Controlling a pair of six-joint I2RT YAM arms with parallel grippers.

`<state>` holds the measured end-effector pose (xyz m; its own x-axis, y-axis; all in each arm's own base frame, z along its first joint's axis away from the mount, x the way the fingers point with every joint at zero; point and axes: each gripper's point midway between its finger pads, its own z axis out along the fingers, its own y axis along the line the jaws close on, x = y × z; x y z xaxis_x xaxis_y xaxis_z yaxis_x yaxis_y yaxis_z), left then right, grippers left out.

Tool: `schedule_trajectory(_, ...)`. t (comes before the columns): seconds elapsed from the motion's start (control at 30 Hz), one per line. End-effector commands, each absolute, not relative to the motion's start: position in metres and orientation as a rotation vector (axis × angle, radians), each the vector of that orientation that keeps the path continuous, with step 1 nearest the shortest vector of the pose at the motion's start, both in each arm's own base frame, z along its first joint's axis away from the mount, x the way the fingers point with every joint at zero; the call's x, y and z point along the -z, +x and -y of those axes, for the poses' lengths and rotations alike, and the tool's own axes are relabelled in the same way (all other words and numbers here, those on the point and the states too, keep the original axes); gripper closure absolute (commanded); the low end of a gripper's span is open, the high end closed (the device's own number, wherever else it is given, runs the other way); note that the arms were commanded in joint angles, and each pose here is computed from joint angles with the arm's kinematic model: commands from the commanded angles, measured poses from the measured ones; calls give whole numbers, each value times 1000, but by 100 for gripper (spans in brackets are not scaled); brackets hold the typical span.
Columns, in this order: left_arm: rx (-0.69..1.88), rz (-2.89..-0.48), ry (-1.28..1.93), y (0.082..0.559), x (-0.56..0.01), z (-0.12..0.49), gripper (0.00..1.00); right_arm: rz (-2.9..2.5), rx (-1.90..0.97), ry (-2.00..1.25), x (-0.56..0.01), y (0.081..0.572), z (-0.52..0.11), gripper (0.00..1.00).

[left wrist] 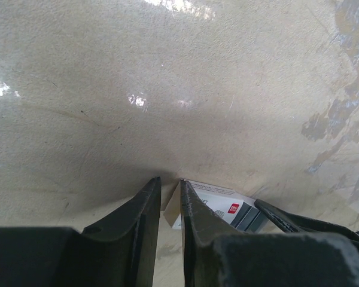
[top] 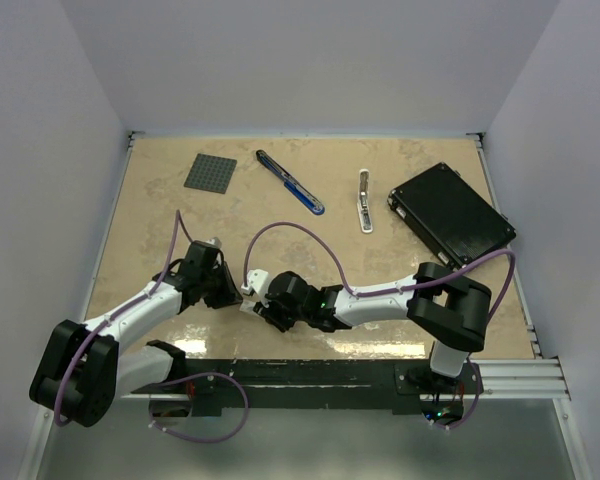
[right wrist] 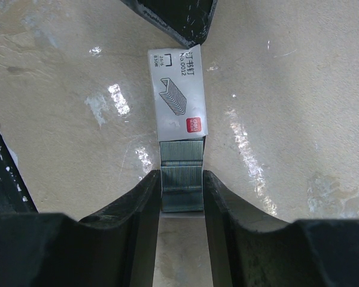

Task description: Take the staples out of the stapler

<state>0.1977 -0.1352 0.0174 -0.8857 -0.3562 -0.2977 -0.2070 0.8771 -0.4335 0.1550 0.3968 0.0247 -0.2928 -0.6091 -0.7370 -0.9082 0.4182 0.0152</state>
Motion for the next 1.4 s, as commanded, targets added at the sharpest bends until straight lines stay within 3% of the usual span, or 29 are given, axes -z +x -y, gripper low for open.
schedule_trajectory(0.0, 618, -2657, -413, 199, -21, 146, 76, -1966, -594, -1255, -29, 161, -405, 64)
schedule_trajectory(0.73, 558, -2668, -451, 195, -16, 139, 76, -1967, -613, -1176, -31, 169, -406, 64)
schedule_trajectory(1.13, 573, -2571, -430, 207, -44, 139, 68, -1962, -596, -1095, -72, 176, -399, 37)
schedule_trajectory(1.3, 500, -2581, -423, 211, -47, 131, 64, -2022, -600, -903, -99, 180, -384, 39)
schedule_trajectory(1.37, 457, -2588, -421, 212, -47, 126, 63, -2065, -599, -843, -101, 179, -376, 49)
